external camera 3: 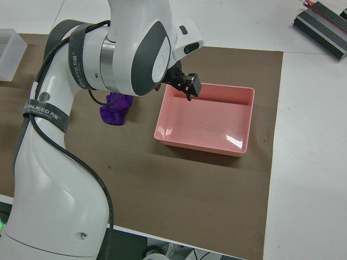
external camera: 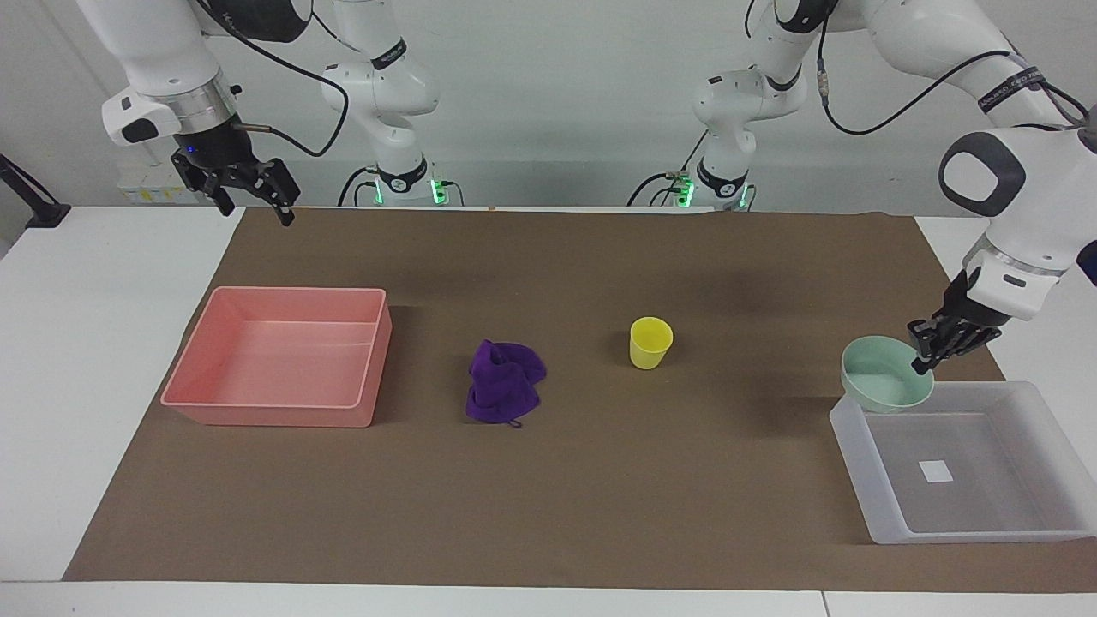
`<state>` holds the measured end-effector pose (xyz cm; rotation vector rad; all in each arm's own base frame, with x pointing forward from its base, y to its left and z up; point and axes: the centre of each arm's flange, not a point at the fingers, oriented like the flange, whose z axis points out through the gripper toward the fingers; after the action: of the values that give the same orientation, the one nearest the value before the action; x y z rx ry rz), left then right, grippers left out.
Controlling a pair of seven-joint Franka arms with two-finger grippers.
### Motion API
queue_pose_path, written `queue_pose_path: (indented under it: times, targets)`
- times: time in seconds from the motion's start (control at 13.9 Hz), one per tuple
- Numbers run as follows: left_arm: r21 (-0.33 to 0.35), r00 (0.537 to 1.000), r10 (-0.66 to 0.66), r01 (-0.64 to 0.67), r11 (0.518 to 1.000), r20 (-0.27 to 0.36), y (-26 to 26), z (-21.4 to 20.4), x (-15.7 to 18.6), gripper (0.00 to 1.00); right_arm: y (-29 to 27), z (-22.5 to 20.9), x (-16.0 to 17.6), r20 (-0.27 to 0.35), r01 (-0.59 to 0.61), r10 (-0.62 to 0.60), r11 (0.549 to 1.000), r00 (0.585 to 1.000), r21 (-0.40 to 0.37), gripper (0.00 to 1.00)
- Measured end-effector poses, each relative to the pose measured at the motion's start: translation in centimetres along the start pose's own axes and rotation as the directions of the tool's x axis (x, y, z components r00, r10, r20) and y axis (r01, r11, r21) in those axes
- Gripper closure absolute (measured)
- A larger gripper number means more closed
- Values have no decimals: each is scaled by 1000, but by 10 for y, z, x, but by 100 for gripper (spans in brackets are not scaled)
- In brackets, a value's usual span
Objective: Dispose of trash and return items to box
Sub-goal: 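Lift the green bowl into the clear box while the right gripper reaches the cloth, then grasp the purple cloth with the right gripper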
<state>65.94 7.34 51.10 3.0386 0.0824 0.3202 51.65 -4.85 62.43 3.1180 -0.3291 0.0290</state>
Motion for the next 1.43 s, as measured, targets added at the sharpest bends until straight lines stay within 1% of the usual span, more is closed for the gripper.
queue_pose_path:
  times: [0.29,0.43,0.57,0.72,0.86,1.0,1.29,1.43]
  targets:
    - [5,999,-22,22,1000,-38,-20,-5,25,97,-46,7,3,-45,61,-61,998,997,7,0]
    - [6,999,-36,36,999,-40,-32,6,36,97,-75,17,8,-62,53,-52,999,997,11,0]
    - [8,998,-51,51,999,-36,-46,23,46,97,-107,37,18,-80,32,-31,999,996,19,0]
    - [11,996,-78,78,997,-32,-69,44,55,97,-149,67,27,-89,7,-4,1000,996,28,0]
    - [17,993,-106,107,994,-48,-93,62,60,97,-188,98,36,-107,-8,13,999,994,42,0]
    - [20,991,-117,119,993,-69,-104,82,64,97,-219,135,41,-102,19,-15,999,995,40,0]
    - [20,991,-126,127,992,-54,-111,119,64,97,-271,203,46,-116,85,-79,995,990,45,0]
    - [22,989,-129,130,991,-67,-113,126,64,97,-292,231,43,-121,114,-108,992,987,46,0]
